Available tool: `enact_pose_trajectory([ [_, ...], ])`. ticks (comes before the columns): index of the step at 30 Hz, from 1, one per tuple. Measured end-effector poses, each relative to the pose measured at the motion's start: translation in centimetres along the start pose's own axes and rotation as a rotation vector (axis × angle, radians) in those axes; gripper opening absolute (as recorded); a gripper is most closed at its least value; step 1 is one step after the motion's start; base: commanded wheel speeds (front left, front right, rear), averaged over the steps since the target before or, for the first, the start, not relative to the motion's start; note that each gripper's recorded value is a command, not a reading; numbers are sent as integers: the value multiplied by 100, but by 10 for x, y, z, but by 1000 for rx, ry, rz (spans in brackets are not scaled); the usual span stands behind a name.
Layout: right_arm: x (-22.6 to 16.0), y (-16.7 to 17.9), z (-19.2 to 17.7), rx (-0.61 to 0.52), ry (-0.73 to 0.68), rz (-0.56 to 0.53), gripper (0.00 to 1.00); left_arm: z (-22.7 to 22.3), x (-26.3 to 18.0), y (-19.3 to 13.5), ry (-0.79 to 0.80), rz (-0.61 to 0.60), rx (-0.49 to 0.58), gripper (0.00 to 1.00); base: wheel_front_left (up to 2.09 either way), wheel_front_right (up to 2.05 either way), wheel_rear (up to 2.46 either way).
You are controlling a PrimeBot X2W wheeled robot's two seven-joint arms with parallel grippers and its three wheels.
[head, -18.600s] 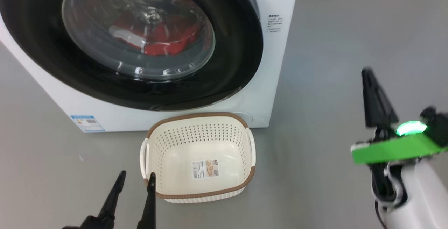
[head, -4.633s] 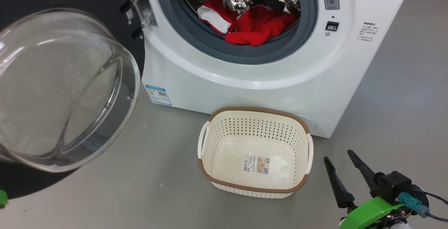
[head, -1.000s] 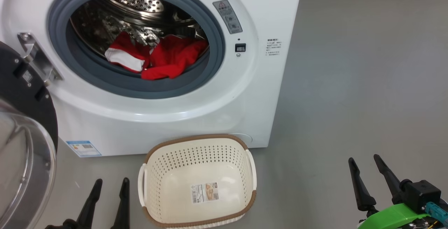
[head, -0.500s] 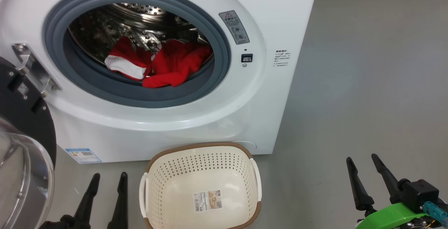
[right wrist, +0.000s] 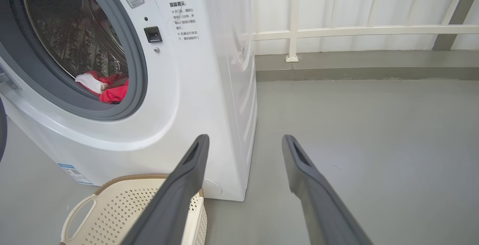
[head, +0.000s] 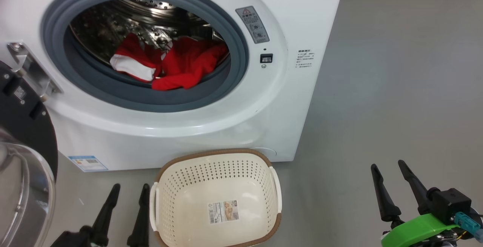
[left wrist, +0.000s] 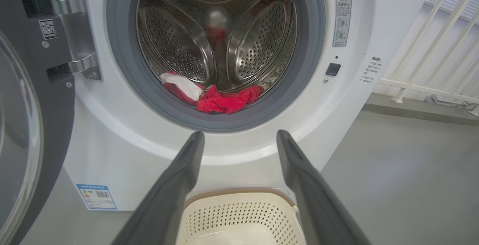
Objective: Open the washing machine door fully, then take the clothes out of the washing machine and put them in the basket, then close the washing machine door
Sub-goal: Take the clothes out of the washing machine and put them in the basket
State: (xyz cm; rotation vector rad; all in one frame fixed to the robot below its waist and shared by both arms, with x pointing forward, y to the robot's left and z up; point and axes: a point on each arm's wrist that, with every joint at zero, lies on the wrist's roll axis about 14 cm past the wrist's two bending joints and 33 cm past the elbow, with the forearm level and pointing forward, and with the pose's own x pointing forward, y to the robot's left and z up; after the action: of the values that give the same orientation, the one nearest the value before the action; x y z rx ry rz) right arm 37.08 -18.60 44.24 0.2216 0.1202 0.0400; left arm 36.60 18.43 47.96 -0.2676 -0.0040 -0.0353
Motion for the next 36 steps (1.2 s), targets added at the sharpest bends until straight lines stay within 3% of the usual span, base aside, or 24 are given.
enact_pose_trajectory([
  [8, 13, 4, -4, 11, 10, 8, 100, -4, 41, -15, 11, -69, 39, 100, 0, 0, 0],
  [24, 64, -5, -28, 28, 52, -19, 100, -45, 197, -41, 173, -229, 266, 100, 0, 0, 0],
  [36, 73, -22, -55, 29, 112, -70, 100, -95, 247, -42, 328, -278, 363, 100, 0, 0, 0],
])
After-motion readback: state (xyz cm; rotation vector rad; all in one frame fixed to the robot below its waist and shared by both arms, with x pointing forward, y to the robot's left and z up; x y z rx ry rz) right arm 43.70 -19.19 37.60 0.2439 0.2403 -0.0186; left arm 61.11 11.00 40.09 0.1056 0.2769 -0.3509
